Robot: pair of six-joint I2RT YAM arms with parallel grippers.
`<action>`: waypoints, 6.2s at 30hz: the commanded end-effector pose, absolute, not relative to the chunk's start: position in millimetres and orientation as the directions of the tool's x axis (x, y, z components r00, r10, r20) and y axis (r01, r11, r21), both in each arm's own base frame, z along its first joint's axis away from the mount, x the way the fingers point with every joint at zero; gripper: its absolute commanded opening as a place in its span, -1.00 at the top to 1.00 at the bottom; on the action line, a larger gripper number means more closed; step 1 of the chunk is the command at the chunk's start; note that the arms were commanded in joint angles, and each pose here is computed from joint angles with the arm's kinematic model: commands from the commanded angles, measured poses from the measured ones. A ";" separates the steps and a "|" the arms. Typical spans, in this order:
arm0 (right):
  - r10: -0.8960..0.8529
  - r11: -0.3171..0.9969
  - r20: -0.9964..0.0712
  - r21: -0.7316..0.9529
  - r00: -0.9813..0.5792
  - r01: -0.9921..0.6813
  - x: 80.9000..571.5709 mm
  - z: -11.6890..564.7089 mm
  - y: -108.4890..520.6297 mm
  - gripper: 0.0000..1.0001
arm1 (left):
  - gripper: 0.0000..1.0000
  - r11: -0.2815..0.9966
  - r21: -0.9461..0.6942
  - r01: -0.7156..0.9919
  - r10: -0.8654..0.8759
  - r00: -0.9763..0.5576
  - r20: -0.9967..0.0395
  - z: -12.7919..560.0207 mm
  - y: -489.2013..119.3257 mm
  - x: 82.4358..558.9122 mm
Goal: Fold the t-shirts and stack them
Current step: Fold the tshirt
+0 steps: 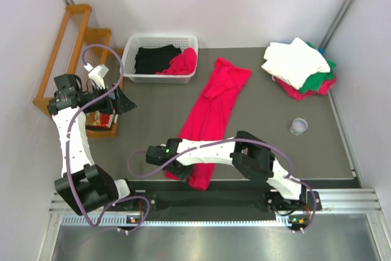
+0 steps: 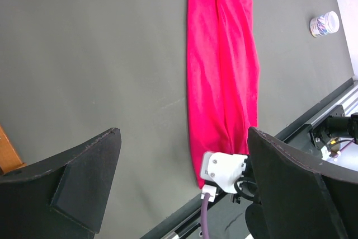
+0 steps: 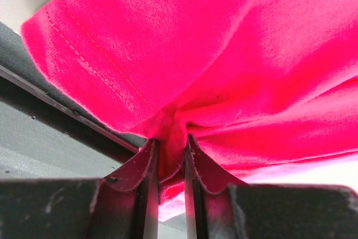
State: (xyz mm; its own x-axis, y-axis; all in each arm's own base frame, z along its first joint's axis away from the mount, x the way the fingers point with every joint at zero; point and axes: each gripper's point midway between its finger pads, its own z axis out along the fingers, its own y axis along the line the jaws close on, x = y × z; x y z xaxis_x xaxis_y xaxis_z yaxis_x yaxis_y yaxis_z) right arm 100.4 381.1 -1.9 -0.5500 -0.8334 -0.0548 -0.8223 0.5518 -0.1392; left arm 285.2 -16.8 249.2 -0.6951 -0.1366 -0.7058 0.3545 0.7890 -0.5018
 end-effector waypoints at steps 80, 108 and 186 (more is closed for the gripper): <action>-0.355 0.890 -0.356 0.155 -0.864 -0.429 316.2 72.5 267.0 0.92 | -0.98 0.790 -0.460 0.405 -0.081 -0.675 -0.733 262.7 -11.1 291.7; -0.180 0.945 -0.613 0.111 -0.769 -0.309 366.8 193.2 268.7 -0.99 | -0.98 0.766 -0.494 0.412 -0.084 -0.697 -0.712 258.3 -18.1 282.4; -0.297 0.875 -0.317 0.287 -0.901 -0.389 177.9 76.5 276.9 -0.99 | -0.98 0.542 -0.514 0.665 0.359 -0.736 -0.574 133.7 -195.4 276.7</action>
